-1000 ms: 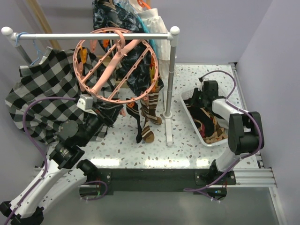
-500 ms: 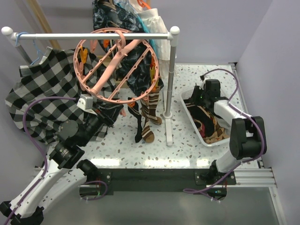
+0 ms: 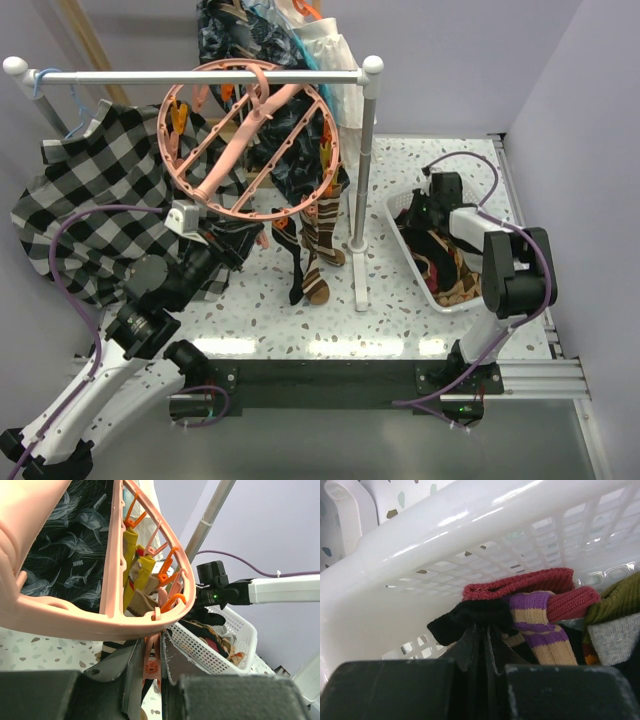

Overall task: Clip the socks to the hanger
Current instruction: Pick up the sock from the bin, then clamp the sock onto the hanger.

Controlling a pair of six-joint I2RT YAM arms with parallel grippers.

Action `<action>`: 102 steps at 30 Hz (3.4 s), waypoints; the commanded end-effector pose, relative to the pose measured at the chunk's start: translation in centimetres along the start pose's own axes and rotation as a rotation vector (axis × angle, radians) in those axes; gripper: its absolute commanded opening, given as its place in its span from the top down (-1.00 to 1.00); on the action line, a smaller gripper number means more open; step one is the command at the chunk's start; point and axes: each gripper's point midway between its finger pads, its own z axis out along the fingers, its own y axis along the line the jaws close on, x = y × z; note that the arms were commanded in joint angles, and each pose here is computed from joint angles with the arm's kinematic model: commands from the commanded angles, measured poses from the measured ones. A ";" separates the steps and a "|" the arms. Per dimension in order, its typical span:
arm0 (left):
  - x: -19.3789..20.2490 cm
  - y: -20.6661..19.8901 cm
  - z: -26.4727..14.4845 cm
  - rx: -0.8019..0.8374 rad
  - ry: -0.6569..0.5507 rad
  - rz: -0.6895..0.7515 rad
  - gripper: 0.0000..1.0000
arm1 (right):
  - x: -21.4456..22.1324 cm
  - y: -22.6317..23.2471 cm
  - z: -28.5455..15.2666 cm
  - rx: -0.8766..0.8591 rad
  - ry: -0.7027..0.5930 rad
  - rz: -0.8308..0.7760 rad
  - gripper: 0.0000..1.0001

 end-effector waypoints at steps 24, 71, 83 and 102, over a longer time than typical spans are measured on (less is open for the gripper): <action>-1.7 -1.0 -0.4 0.024 -0.025 -0.013 1.00 | -12.0 7.2 -17.0 -0.152 -0.433 -0.108 1.00; -2.7 -1.9 -0.1 0.050 -0.045 -0.049 1.00 | 6.5 36.3 -32.5 -1.136 -0.337 -0.327 1.00; -2.9 -2.0 -0.4 0.055 -0.055 -0.058 1.00 | 8.0 39.8 -29.9 -1.122 -0.295 -0.241 1.00; -2.5 -2.3 -0.5 0.075 -0.048 -0.060 1.00 | 6.5 39.2 -28.7 -1.022 -0.341 -0.191 1.00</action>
